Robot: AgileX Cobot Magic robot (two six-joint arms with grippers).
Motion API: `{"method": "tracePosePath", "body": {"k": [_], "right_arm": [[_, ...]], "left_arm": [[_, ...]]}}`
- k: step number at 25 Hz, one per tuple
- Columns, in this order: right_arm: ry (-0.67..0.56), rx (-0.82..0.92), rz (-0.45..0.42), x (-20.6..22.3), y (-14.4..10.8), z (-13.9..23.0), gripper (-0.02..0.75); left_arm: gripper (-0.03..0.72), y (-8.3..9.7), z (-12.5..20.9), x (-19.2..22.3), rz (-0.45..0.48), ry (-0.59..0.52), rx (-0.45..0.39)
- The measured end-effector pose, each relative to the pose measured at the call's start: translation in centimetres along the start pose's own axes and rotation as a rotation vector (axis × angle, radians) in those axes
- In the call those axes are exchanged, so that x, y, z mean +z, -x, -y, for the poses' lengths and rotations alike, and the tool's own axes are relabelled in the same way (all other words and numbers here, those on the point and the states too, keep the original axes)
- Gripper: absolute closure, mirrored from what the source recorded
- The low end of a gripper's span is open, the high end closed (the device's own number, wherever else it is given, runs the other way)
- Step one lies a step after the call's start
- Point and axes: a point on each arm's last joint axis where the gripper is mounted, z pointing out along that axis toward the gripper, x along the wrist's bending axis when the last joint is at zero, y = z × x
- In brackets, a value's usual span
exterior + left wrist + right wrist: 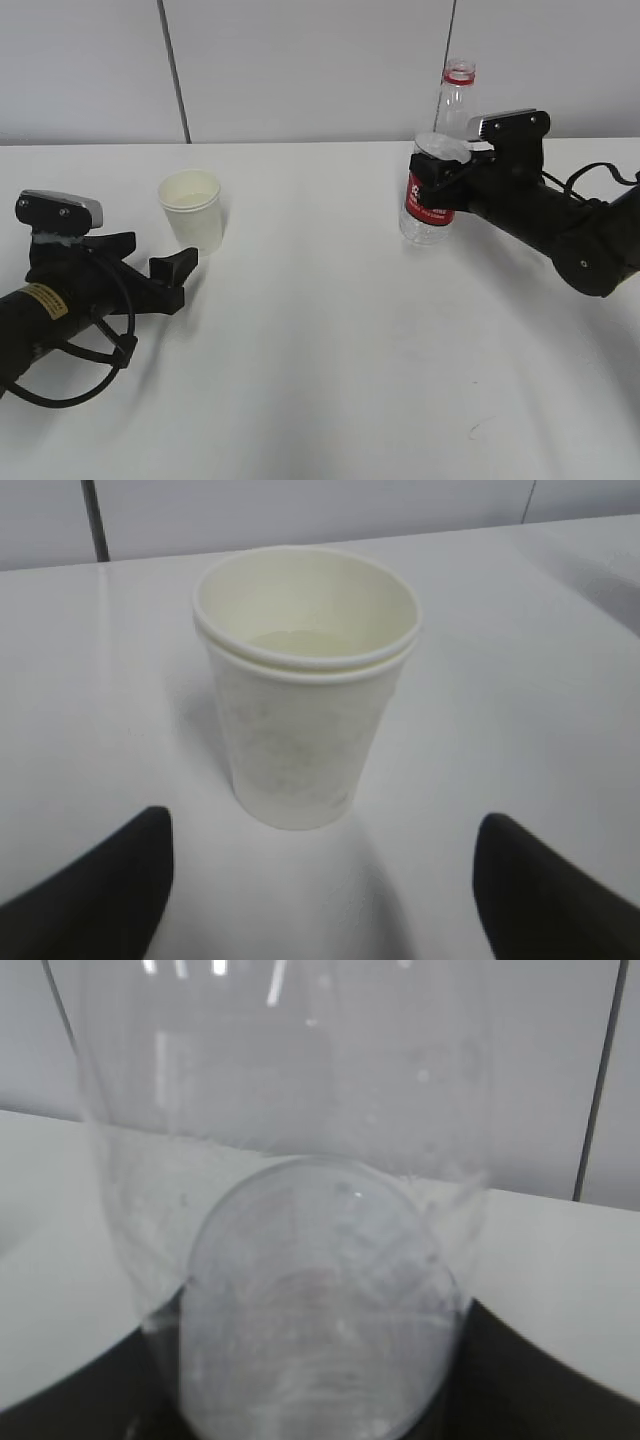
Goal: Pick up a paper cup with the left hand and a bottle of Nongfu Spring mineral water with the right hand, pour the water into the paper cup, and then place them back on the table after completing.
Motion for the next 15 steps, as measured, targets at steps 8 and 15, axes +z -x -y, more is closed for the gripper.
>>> {"method": "tracePosePath", "body": {"k": [8,15], "right_arm": [[0.0,-0.001,0.0,0.31,0.09,0.15,0.358],[0.003,0.005,0.0,0.09,0.03,0.33,0.355]], "left_arm": [[0.125,0.0,0.02,-0.02,0.0,-0.001,0.0],[0.125,0.0,0.02,-0.02,0.0,-0.001,0.0]]}}
